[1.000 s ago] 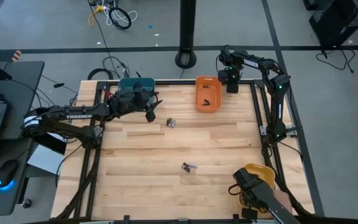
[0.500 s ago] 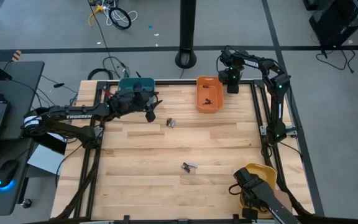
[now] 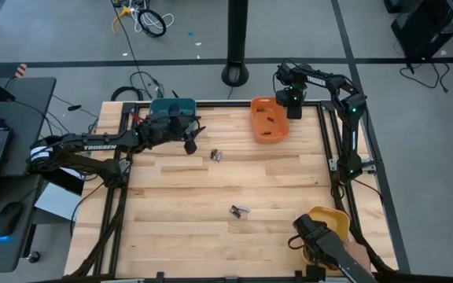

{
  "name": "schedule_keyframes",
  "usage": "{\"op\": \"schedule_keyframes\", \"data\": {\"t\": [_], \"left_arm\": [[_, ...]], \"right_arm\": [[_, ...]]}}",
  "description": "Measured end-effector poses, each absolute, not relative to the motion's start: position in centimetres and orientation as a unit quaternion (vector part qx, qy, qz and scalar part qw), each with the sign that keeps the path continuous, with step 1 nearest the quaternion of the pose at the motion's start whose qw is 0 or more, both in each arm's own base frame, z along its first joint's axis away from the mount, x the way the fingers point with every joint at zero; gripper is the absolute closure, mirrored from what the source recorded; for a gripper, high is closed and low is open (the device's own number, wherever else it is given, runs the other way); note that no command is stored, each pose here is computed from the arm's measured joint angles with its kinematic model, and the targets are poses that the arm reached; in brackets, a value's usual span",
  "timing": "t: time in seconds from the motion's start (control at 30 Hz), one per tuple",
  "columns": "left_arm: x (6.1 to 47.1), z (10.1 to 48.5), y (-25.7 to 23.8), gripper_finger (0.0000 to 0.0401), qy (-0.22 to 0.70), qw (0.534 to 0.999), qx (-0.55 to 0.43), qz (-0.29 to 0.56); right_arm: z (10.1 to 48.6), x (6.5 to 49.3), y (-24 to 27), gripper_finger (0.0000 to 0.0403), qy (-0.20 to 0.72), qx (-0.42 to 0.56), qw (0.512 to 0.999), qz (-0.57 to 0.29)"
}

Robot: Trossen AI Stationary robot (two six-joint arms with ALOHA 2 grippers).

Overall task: Sort batteries
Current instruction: Put the small black battery into the orange bin

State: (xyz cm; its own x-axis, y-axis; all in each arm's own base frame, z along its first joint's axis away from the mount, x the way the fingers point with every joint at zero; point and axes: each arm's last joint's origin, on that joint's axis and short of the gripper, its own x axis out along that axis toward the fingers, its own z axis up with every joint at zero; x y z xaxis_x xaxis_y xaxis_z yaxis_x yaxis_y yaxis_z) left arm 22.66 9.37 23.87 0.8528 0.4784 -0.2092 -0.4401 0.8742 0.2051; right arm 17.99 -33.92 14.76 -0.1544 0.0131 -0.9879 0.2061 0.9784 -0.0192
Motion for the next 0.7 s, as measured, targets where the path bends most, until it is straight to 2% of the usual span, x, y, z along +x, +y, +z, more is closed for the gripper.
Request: {"op": "schedule_keyframes", "data": {"t": [0.33,0.7], "left_arm": [[22.7,23.9,9.4,0.0199,0.128,0.960,0.075,0.239],[22.7,23.9,9.4,0.0199,0.128,0.960,0.075,0.239]], "right_arm": [[15.7,18.6,-33.4,0.0255,0.753,0.062,0.650,-0.079],[17.6,18.6,-33.0,0.0249,0.732,0.069,0.671,-0.099]]}}
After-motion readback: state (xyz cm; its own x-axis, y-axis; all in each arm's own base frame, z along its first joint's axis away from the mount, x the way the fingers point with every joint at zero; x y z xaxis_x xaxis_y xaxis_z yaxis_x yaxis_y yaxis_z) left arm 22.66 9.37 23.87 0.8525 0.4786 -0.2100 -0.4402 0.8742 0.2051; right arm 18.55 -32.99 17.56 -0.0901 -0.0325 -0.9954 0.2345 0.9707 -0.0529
